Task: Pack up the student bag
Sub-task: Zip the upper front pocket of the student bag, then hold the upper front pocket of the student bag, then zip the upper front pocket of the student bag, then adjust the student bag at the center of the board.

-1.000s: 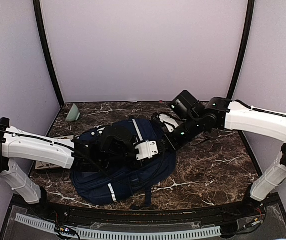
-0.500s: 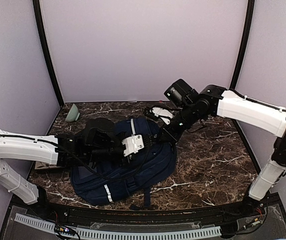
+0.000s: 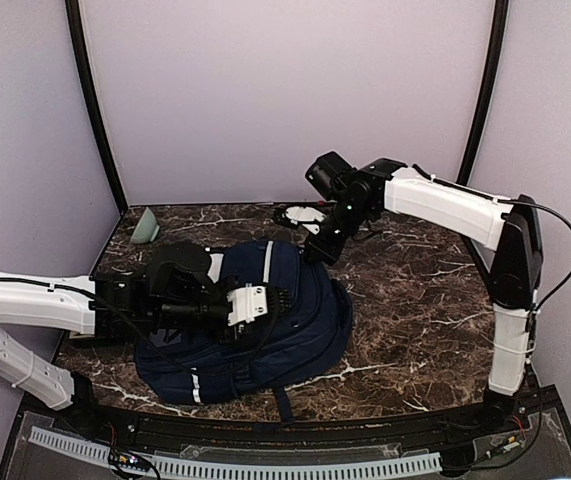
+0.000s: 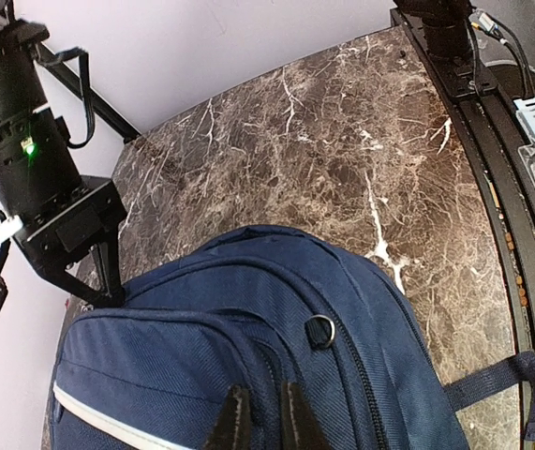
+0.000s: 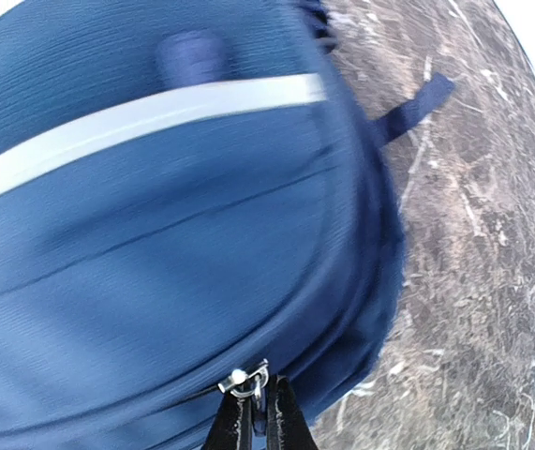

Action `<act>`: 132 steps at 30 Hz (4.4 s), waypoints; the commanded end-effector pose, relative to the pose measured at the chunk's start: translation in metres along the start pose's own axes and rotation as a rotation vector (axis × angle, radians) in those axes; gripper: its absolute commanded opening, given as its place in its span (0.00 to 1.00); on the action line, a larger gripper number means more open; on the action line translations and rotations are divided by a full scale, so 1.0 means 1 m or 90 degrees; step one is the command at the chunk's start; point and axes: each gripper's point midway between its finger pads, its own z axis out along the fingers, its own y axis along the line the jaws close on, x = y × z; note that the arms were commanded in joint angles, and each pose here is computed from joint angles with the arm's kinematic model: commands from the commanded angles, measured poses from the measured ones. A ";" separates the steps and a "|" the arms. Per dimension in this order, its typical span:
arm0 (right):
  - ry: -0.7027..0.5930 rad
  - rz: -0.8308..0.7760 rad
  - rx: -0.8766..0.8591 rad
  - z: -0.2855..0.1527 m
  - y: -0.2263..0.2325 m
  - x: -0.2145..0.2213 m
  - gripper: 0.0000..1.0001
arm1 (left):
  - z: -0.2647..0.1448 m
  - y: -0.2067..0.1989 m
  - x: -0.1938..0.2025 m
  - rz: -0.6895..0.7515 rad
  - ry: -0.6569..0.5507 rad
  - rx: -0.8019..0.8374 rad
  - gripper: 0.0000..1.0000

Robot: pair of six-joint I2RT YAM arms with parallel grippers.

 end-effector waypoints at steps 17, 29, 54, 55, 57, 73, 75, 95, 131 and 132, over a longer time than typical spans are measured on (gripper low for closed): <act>-0.193 0.307 0.235 -0.080 -0.085 0.071 0.00 | -0.054 0.056 0.016 -0.178 -0.057 -0.143 0.36; -0.293 0.367 0.095 -0.081 -0.007 0.056 0.00 | 0.014 0.021 -0.041 -0.038 -0.031 -0.029 0.69; -0.132 0.435 0.228 -0.096 -0.047 0.126 0.00 | 0.056 0.049 0.008 0.056 0.141 -0.138 0.00; -0.119 0.435 0.257 -0.103 -0.057 0.129 0.00 | 0.047 0.040 0.009 0.060 0.128 -0.111 0.00; -0.083 0.419 0.288 -0.107 -0.067 0.135 0.00 | 0.031 0.015 0.014 0.087 0.106 -0.048 0.00; 0.066 0.182 0.224 -0.065 -0.089 0.105 0.00 | -0.055 -0.076 0.009 0.159 -0.074 0.185 0.00; 0.069 0.165 0.217 -0.054 -0.096 0.097 0.00 | -0.057 -0.080 0.003 0.163 -0.095 0.200 0.00; -0.090 0.135 0.129 -0.047 -0.072 0.067 0.00 | -0.085 -0.069 -0.007 0.094 -0.137 0.176 0.00; -0.230 0.009 -0.135 -0.021 0.180 0.029 0.00 | -0.013 0.146 0.228 -0.810 0.169 -0.285 0.40; -0.231 0.002 -0.140 -0.020 0.187 0.025 0.00 | -0.004 0.151 0.220 -0.793 0.159 -0.276 0.40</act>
